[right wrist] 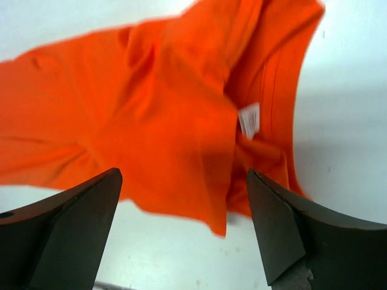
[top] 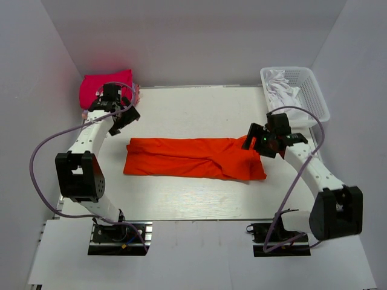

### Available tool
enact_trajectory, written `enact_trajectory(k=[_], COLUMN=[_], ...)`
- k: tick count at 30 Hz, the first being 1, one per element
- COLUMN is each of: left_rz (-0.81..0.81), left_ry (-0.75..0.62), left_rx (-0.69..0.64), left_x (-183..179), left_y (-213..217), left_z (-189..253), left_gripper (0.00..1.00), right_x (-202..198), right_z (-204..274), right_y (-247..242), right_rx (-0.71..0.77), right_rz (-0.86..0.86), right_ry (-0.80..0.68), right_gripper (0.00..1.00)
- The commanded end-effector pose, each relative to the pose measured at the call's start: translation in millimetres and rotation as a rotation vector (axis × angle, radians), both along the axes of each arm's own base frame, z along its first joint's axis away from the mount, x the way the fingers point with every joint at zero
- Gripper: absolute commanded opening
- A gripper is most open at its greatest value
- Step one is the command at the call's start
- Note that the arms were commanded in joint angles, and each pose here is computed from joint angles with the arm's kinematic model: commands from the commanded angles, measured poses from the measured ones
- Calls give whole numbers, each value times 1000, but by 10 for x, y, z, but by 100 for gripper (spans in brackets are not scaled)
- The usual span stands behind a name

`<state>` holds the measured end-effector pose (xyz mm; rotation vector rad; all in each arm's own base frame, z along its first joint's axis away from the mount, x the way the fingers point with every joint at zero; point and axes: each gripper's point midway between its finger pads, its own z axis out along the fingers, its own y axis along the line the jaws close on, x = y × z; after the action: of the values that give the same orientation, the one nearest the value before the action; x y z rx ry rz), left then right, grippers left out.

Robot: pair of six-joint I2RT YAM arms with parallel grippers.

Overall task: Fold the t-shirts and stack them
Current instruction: Fold the other side of the tshirt into a rectangle

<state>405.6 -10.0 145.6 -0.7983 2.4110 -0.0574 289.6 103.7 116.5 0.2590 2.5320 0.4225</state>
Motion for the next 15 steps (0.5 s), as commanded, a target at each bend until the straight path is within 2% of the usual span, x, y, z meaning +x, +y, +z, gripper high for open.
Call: enact_trajectory(k=[1, 5, 7, 12, 13, 14, 15], left_rz=[-138, -220, -314, -316, -321, -317, -314], left_ry=[-115, -114, -137, -24, 8, 34, 76], left_rx=[-100, -176, -266, -311, -313, -315, -303], left_x=[132, 151, 162, 68, -20, -87, -207], left_y=[-292, -478, -762, -903, -939, -933, -901], left_z=[326, 150, 41, -387, -473, -541, -693], left_gripper=[100, 100, 100, 100, 100, 100, 100], right_x=[328, 580, 642, 686, 697, 720, 729], right_z=[59, -8, -10, -231, -250, -297, -322], right_y=[-20, -59, -27, -33, -57, -96, -132], right_rx=[-24, -47, -36, -50, -60, -78, -78], right_rz=[-30, -77, -77, -83, -89, -104, -127], right_ry=[-53, -69, -63, -11, -12, -6, 1], right_gripper=[90, 90, 90, 88, 82, 64, 60])
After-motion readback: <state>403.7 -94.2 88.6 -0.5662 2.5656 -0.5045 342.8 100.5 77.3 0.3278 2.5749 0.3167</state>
